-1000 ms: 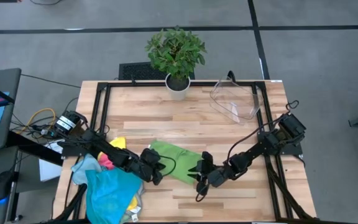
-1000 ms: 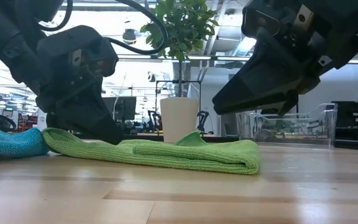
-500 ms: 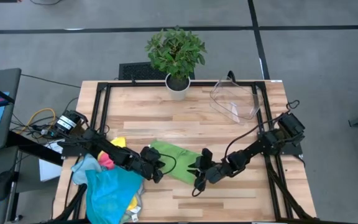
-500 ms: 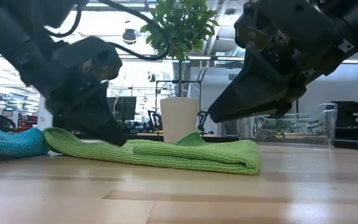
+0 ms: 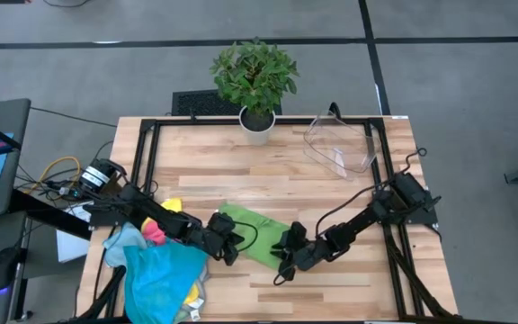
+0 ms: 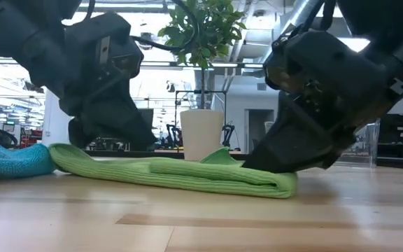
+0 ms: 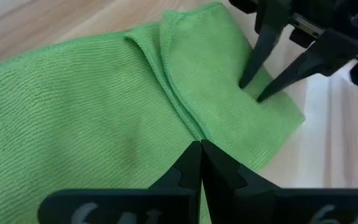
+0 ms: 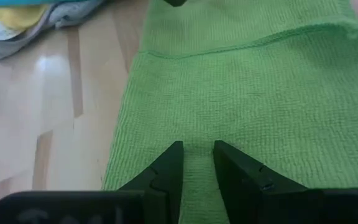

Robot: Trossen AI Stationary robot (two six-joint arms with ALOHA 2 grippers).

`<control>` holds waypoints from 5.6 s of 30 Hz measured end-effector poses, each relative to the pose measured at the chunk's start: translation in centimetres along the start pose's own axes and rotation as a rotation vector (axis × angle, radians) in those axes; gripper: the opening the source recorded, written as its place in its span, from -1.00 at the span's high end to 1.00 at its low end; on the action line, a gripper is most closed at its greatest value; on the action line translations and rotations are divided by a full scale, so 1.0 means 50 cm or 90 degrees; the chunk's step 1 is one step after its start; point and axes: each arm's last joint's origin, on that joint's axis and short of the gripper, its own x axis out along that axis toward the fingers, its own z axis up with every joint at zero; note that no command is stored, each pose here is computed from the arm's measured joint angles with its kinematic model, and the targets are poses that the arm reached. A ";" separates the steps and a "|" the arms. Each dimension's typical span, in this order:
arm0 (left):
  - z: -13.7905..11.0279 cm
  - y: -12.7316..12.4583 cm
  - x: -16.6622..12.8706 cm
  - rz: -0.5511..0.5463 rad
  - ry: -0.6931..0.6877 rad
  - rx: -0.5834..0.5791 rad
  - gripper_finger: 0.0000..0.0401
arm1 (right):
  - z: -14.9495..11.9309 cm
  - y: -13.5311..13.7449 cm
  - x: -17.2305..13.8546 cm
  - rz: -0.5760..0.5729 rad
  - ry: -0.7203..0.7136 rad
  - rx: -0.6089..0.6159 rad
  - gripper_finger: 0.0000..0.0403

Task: Fold microfiber towels
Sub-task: Fold the green microfiber towel

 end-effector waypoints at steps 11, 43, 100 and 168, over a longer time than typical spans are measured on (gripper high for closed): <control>0.065 -0.030 -0.013 -0.044 -0.064 0.035 1.00 | -0.004 -0.050 -0.062 -0.077 0.056 0.021 0.41; 0.153 -0.086 0.164 -0.132 -0.095 0.182 1.00 | -0.093 -0.046 -0.177 -0.067 0.024 0.096 0.41; 0.226 -0.128 0.114 -0.139 0.092 0.280 0.33 | -0.020 -0.064 -0.319 0.014 0.106 -0.068 0.16; 0.202 -0.082 0.161 -0.022 0.100 0.363 0.67 | -0.007 0.040 -0.183 -0.101 0.256 -0.330 0.85</control>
